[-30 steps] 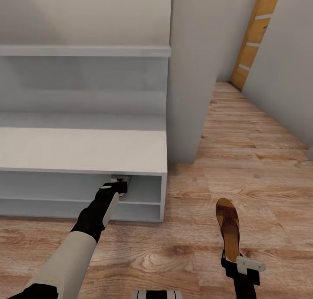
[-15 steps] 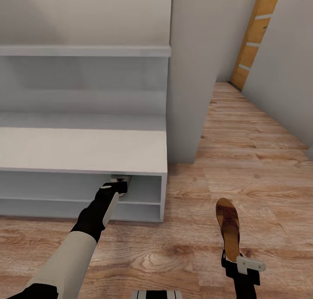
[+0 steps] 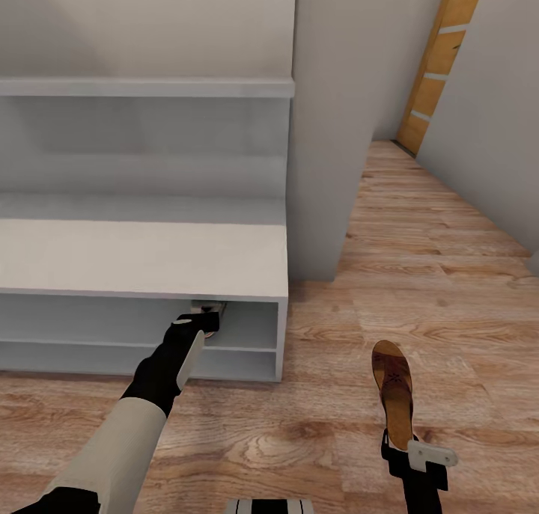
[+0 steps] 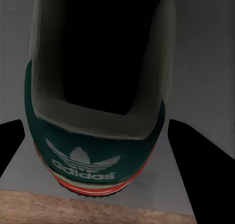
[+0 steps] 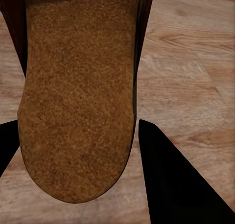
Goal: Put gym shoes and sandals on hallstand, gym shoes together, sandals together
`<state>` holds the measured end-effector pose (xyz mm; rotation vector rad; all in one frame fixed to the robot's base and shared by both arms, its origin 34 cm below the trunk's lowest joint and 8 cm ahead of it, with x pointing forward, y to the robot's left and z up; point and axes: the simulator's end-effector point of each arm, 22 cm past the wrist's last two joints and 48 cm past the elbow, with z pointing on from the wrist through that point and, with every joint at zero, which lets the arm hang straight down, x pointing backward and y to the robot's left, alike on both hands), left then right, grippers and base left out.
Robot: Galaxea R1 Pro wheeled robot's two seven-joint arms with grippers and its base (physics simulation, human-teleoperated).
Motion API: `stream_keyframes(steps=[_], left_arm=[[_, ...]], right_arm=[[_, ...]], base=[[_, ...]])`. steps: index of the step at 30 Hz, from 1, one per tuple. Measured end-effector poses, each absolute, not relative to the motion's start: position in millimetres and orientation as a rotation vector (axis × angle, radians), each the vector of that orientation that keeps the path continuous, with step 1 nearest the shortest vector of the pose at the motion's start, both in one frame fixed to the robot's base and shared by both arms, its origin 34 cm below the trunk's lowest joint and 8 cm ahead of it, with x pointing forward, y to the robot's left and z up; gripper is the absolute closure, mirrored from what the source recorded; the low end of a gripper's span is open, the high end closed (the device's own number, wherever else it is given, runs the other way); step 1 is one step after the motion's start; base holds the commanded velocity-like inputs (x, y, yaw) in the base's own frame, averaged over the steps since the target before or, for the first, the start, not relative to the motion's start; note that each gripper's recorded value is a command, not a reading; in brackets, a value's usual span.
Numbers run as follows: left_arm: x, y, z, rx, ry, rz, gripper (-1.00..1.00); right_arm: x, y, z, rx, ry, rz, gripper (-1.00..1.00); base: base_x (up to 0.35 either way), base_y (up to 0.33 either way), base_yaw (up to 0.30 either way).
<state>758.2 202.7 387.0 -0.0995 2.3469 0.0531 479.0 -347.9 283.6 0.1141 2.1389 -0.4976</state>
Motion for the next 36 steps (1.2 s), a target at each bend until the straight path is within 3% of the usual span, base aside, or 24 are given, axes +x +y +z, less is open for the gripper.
stream_keyframes(steps=[19,20,36], left_arm=[[758,203,387,-0.107,2.346,0.047,1.00],[758,203,387,-0.108,2.346,0.047,-1.00],[745,218,362,-0.165,2.405,0.059,-1.00]], right_arm=[[479,-347,284,0.115,2.139,-0.496,1.00],[479,-347,283,0.115,2.139,-0.496,1.00],[479,-347,283,0.115,2.140,-0.496,1.00]], base=[[0.000,0.000,0.000],[0.000,0.000,0.000],[0.000,0.000,0.000]])
